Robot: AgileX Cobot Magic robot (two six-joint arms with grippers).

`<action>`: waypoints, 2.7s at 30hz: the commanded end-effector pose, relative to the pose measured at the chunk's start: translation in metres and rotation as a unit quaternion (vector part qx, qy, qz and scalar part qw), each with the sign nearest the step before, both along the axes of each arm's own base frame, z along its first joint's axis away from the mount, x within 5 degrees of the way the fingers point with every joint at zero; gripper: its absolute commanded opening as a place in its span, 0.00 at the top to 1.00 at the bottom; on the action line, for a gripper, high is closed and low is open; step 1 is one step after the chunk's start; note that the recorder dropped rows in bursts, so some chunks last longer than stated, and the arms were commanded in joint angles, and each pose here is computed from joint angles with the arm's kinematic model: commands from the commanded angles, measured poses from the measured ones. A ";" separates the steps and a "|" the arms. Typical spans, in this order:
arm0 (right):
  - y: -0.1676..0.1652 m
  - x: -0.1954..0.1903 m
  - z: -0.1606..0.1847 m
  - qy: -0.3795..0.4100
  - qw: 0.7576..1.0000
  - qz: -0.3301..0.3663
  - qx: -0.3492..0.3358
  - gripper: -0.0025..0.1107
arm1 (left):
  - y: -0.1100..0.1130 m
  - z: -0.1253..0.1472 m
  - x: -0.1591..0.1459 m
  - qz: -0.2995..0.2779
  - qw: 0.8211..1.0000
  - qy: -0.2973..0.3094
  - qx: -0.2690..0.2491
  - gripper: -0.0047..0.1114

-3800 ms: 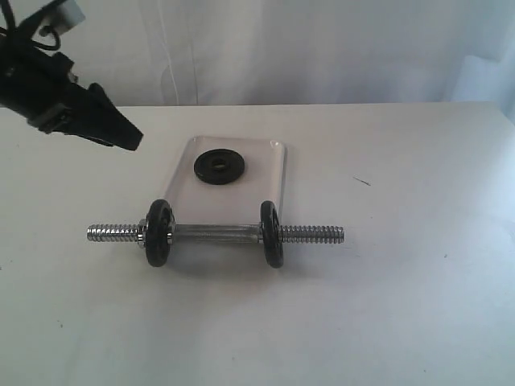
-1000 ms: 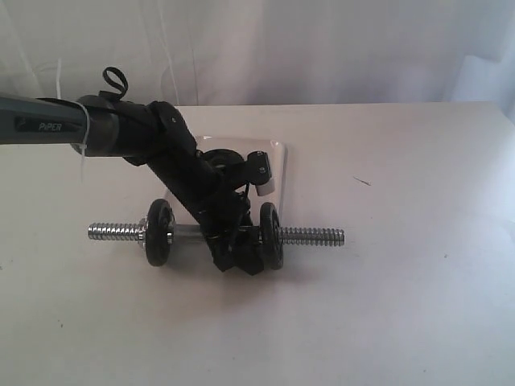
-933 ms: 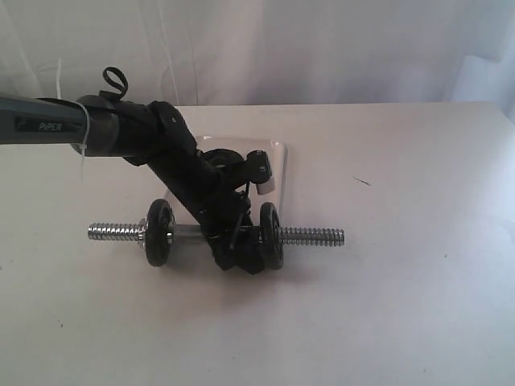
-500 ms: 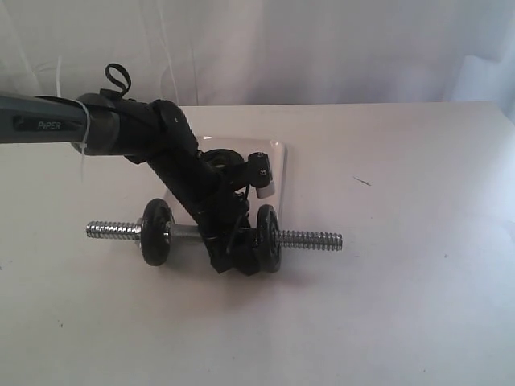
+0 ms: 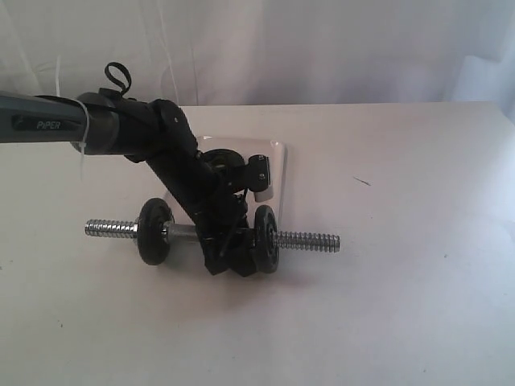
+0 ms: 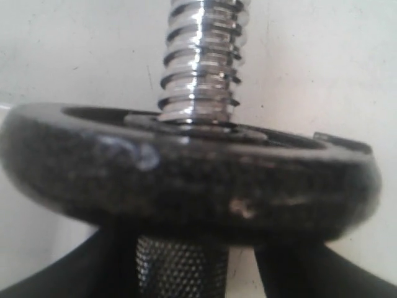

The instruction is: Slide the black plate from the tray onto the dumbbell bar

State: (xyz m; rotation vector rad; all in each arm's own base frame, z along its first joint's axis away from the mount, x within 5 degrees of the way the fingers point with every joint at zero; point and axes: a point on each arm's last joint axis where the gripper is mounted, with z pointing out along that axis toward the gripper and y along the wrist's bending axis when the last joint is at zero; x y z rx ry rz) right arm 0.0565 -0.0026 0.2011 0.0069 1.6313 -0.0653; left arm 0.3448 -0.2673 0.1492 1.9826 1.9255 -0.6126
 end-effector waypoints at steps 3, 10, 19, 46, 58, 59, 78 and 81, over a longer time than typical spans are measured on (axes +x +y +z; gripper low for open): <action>0.000 0.000 0.000 -0.008 1.000 0.002 0.008 0.98 | -0.004 0.002 -0.006 -0.032 0.999 -0.008 0.004 0.46; 0.000 0.000 0.000 -0.008 1.000 0.002 0.008 0.98 | -0.017 0.001 -0.012 -0.043 0.998 -0.044 0.012 0.45; 0.000 0.000 0.000 -0.008 1.000 0.002 0.008 0.98 | -0.010 -0.003 -0.010 -0.034 0.996 -0.050 0.060 0.45; 0.000 0.000 0.001 -0.012 1.000 0.002 0.028 0.98 | -0.010 0.009 -0.009 -0.029 0.996 -0.066 0.047 0.96; 0.000 0.000 0.003 -0.023 0.999 0.002 0.027 0.98 | 0.000 0.057 -0.013 -0.002 0.998 -0.061 -0.002 0.96; 0.000 0.000 0.003 -0.023 0.999 0.002 0.031 0.98 | 0.004 0.060 -0.011 0.007 0.998 -0.059 -0.007 0.96; 0.001 0.000 0.008 -0.056 0.991 0.005 0.120 0.98 | 0.029 0.069 -0.005 0.023 1.000 -0.007 -0.018 0.96; 0.001 0.002 0.008 -0.046 0.990 0.005 0.135 0.98 | 0.032 0.067 -0.005 0.026 1.000 0.000 -0.011 0.96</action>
